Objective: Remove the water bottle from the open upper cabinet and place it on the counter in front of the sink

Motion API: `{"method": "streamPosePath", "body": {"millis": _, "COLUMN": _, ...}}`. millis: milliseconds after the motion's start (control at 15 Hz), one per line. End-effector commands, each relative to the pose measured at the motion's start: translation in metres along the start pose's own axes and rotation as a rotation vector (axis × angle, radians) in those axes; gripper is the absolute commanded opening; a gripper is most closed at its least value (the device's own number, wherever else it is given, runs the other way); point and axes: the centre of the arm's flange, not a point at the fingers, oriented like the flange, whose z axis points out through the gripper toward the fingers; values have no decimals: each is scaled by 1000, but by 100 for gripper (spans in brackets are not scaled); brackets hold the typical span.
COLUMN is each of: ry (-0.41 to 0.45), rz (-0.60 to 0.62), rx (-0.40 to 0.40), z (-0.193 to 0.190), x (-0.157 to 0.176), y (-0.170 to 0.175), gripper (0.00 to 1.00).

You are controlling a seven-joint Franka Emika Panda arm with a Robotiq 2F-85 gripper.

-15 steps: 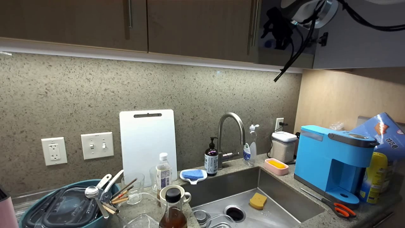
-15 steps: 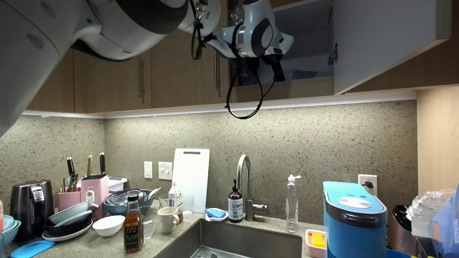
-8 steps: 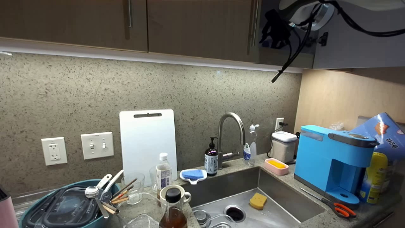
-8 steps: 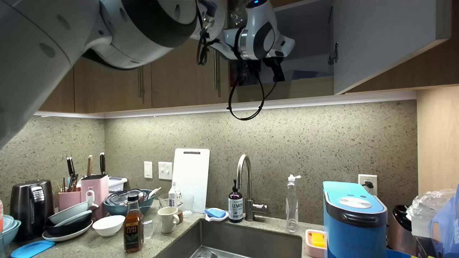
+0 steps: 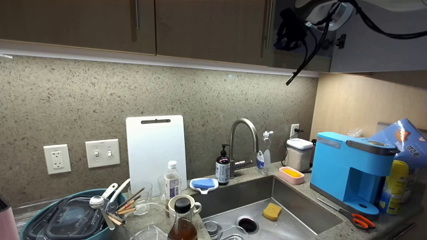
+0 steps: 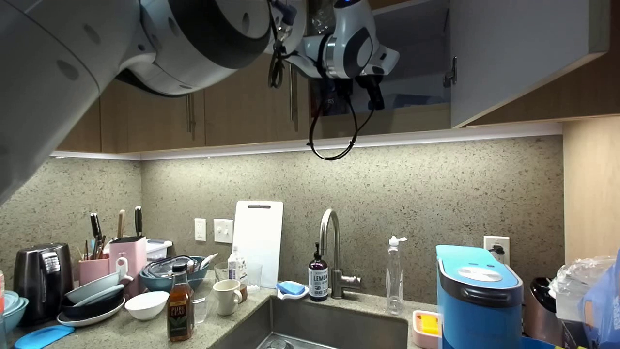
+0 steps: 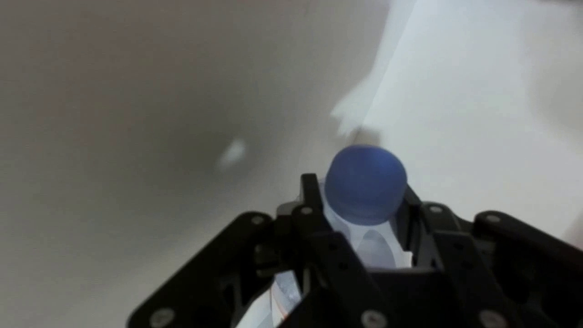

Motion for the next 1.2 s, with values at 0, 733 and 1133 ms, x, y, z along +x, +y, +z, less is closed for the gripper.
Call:
{"method": "streamPosePath", "body": {"millis": 0, "ry": -17, "rz": -10, "rx": 7, "z": -27, "x": 2, "y": -1, "gripper": 14}}
{"method": "streamPosePath", "body": {"millis": 733, "ry": -121, "rz": -121, "rx": -232, "z": -122, "x": -17, "y": 3, "gripper": 14}}
{"method": "streamPosePath", "body": {"millis": 1133, "ry": -37, "rz": -113, "rx": -260, "z": -128, "x": -5, "y": -10, "gripper": 14}}
